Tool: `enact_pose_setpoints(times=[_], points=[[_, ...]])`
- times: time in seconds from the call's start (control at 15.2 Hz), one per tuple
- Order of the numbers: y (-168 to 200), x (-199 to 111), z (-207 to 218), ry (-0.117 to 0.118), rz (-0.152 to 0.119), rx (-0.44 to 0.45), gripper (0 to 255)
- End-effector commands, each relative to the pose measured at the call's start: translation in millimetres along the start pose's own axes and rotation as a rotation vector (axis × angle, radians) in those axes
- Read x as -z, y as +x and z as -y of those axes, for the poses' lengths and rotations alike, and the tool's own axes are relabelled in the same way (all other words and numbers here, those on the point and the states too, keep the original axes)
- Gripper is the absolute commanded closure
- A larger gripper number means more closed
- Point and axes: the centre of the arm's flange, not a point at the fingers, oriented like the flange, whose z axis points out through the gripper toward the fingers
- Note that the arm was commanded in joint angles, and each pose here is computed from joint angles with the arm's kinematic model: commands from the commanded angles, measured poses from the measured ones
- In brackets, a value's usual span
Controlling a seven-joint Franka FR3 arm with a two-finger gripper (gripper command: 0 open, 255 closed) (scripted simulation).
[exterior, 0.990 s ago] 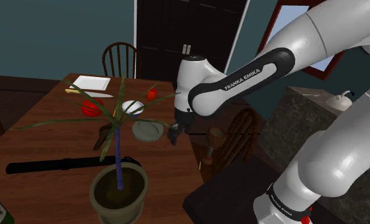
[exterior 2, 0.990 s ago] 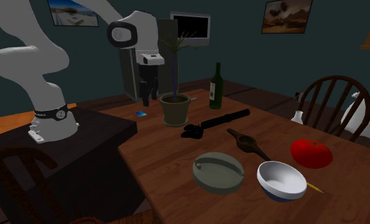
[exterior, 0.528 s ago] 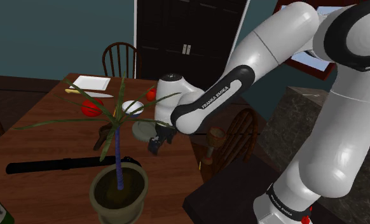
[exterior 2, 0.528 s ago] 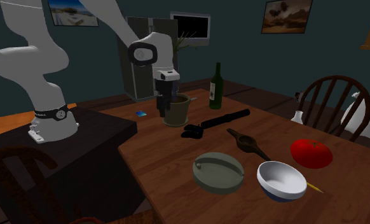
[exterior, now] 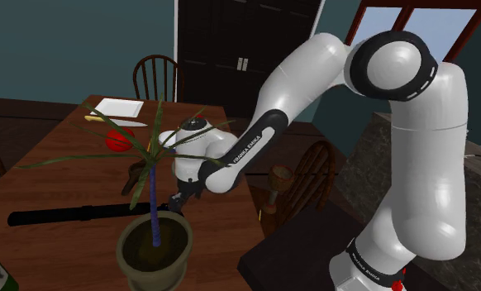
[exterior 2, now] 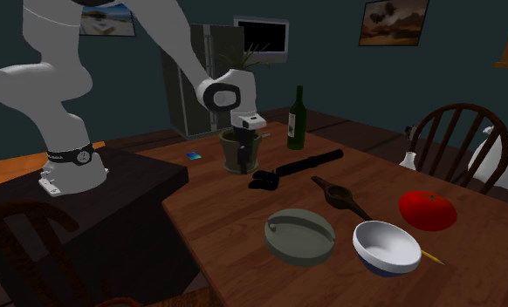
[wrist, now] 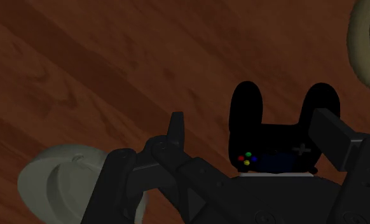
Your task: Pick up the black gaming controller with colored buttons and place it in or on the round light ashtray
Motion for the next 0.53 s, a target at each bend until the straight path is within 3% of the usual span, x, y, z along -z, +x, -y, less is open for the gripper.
enact_pose_setpoints(times=[0.0, 0.46], points=[[15, -22, 13, -0.002, -0.008, 0.005, 0], [22, -62, 19, -0.002, -0.011, 0.007, 0]])
